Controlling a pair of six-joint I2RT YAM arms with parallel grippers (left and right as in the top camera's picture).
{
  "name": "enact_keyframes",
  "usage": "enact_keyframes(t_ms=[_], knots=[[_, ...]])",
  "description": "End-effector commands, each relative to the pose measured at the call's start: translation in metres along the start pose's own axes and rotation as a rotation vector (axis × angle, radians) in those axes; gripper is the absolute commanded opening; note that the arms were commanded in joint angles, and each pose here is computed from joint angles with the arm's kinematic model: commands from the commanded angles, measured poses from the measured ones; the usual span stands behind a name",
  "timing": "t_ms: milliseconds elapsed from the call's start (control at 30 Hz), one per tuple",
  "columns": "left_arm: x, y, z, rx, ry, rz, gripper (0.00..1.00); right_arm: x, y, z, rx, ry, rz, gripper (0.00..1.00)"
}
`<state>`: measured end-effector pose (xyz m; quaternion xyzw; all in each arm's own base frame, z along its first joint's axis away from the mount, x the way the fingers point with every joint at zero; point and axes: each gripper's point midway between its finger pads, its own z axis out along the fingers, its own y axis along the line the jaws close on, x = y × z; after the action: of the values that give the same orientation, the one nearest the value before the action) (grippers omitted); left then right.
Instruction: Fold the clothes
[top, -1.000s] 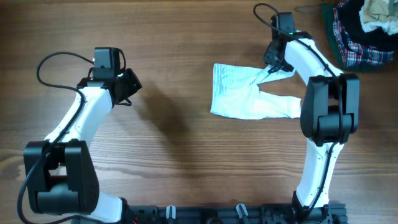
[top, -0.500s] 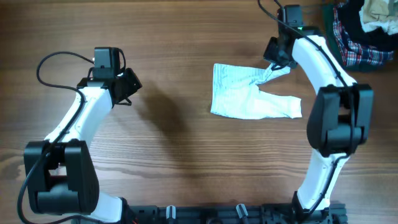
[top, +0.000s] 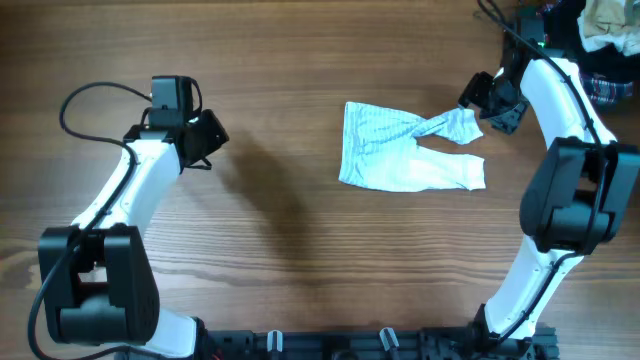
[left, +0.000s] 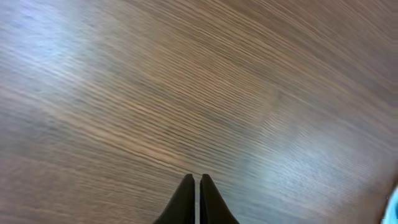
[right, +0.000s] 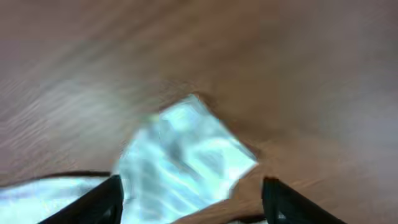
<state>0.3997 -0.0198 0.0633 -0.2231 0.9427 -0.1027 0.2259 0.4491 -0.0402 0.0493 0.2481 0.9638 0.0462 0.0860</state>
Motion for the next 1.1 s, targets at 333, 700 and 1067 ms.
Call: enact_keyframes(t_ms=[333,700,1067], knots=[[0.099,-0.171,0.01,0.485,0.044,0.729,0.17,0.011,0.079,-0.083,-0.479,-0.075,-0.382,0.75],[0.174,-0.266,0.037,0.722,-0.081,0.927,0.16,0.011,0.08,-0.103,-0.485,-0.109,-0.393,0.78],[0.166,-0.221,0.084,0.389,-0.115,0.982,0.04,0.015,0.078,-0.101,-0.478,-0.089,-0.386,0.78]])
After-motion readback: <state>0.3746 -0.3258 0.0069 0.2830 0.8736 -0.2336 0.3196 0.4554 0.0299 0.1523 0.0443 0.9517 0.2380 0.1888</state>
